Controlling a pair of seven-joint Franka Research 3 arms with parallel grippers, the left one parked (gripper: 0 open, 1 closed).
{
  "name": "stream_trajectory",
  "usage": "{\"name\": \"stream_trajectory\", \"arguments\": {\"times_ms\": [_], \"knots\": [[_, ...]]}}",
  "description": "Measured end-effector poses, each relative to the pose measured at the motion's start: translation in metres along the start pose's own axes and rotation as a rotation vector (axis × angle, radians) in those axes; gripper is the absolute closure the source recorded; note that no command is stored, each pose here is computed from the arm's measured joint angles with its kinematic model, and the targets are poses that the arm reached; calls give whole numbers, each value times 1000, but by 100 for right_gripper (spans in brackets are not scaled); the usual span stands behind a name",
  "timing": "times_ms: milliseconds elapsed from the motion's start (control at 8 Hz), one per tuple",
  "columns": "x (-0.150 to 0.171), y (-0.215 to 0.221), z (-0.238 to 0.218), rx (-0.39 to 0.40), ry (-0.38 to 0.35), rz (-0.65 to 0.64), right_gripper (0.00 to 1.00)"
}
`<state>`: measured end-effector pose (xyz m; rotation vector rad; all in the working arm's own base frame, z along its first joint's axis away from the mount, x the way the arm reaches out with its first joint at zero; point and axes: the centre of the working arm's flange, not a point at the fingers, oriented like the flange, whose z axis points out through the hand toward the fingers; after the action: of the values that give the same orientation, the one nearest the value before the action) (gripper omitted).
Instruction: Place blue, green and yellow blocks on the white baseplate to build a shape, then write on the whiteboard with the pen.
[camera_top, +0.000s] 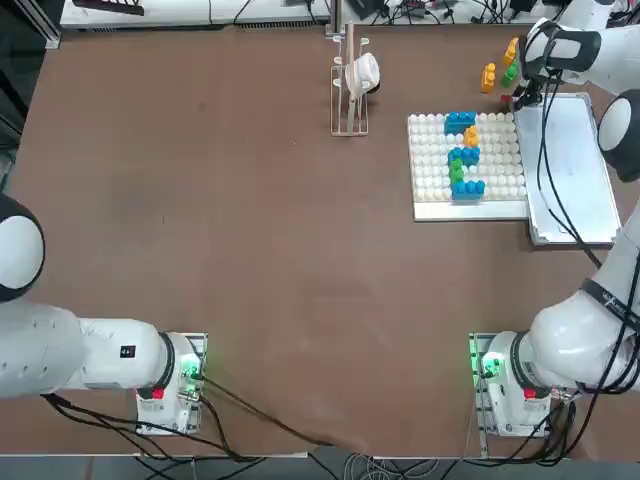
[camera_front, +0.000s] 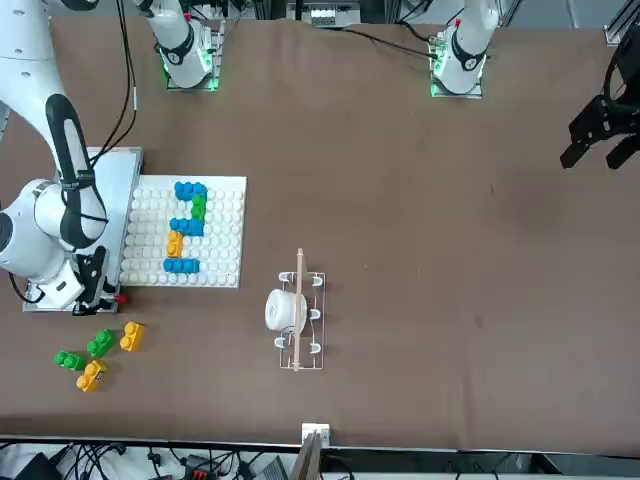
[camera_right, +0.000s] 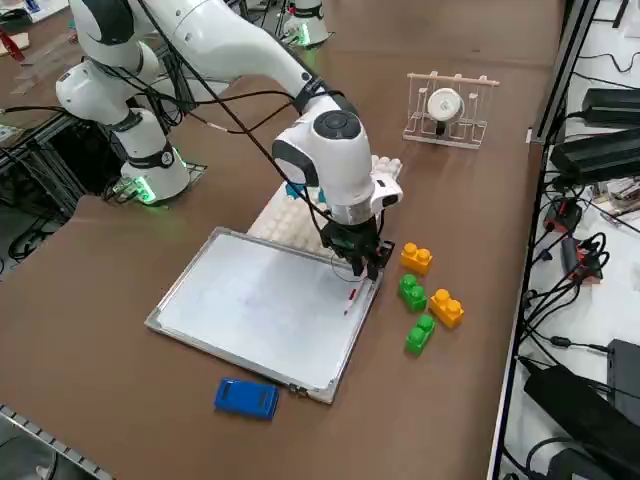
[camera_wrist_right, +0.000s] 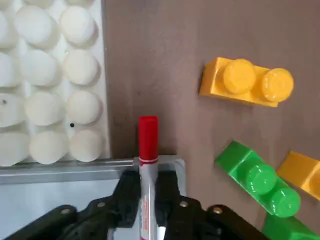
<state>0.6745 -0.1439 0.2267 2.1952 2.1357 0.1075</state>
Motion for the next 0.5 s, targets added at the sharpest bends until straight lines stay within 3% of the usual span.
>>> {"name": "stream_trajectory", "arguments": {"times_ms": [500], "knots": [[0, 0, 0, 1, 0, 0, 82]]}}
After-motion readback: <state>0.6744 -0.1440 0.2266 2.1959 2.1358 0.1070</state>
